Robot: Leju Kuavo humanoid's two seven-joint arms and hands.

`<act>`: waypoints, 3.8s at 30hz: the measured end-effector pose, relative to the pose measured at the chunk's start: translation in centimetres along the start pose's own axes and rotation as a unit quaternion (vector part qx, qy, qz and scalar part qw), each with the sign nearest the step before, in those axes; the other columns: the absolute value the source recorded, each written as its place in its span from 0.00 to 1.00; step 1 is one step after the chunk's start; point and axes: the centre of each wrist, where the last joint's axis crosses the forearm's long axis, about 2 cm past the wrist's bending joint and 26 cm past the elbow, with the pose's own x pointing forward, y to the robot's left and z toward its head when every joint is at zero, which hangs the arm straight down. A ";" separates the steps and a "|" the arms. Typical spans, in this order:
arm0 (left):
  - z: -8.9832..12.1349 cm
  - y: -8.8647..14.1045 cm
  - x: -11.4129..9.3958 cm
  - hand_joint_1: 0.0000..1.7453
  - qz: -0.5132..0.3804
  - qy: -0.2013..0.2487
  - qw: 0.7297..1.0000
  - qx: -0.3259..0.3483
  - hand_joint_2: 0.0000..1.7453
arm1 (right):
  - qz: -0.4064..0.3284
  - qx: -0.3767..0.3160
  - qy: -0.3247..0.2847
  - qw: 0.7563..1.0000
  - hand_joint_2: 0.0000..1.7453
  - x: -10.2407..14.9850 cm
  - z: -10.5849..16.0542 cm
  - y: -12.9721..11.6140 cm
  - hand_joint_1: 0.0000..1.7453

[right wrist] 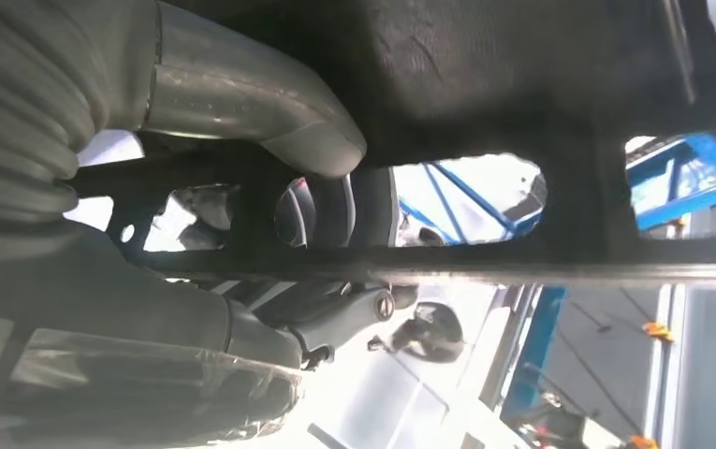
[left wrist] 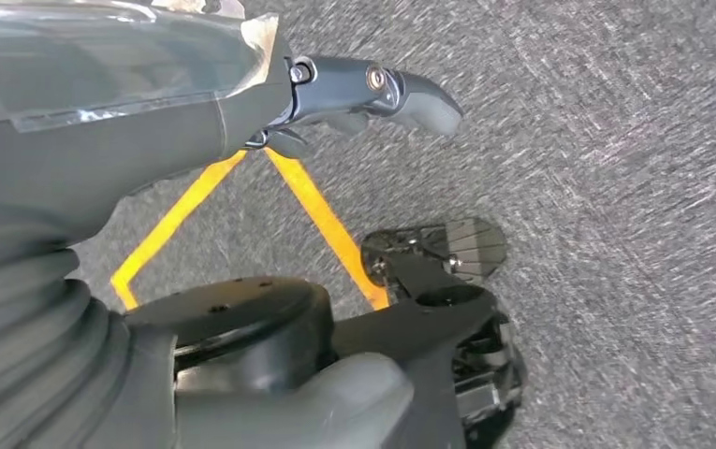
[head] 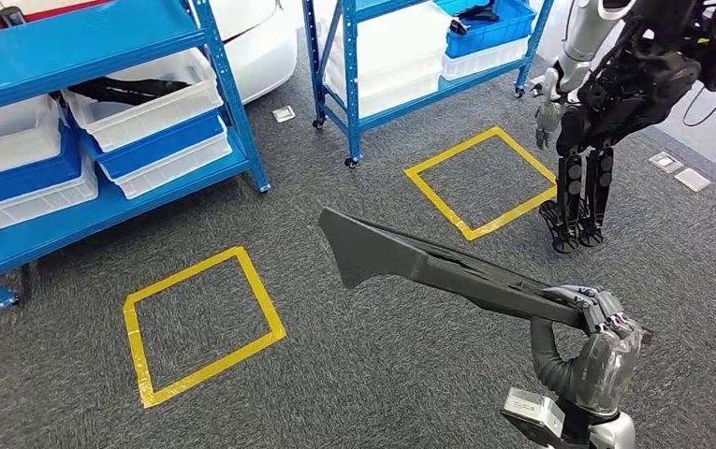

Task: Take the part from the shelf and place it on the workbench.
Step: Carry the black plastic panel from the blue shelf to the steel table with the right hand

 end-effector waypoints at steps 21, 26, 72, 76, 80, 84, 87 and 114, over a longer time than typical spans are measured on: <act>0.0 0.2 -0.1 0.00 0.004 0.010 1.000 0.011 1.00 | -0.072 0.044 0.001 0.996 1.00 -0.2 0.1 2.1 1.00; 0.1 0.1 -0.3 0.00 0.007 0.015 1.000 0.013 1.00 | -0.075 0.055 0.001 0.996 1.00 -0.5 0.4 2.3 1.00; 0.2 0.0 -0.4 0.00 0.010 0.030 0.999 0.024 1.00 | -0.090 0.070 -0.024 0.993 1.00 -1.5 -0.4 3.4 1.00; 0.2 0.1 -0.4 0.00 0.009 0.032 0.999 0.027 1.00 | -0.088 0.071 -0.024 0.993 1.00 -1.5 -0.5 3.4 1.00; 0.1 0.0 -0.3 0.00 0.009 0.032 0.999 0.029 1.00 | -0.088 0.071 -0.024 0.993 1.00 -1.4 -0.6 3.4 1.00; 0.2 0.0 -0.5 0.00 0.009 0.034 0.999 0.029 1.00 | -0.088 0.071 -0.026 0.993 1.00 -1.4 -0.7 3.5 1.00; 0.2 -0.1 -0.5 0.00 0.009 0.035 0.999 0.028 1.00 | -0.087 0.071 -0.025 0.993 1.00 -1.4 -0.7 3.5 1.00; 0.2 -0.1 -0.5 0.00 0.009 0.035 0.999 0.024 1.00 | -0.087 0.071 -0.017 0.994 1.00 -0.9 -0.3 3.4 1.00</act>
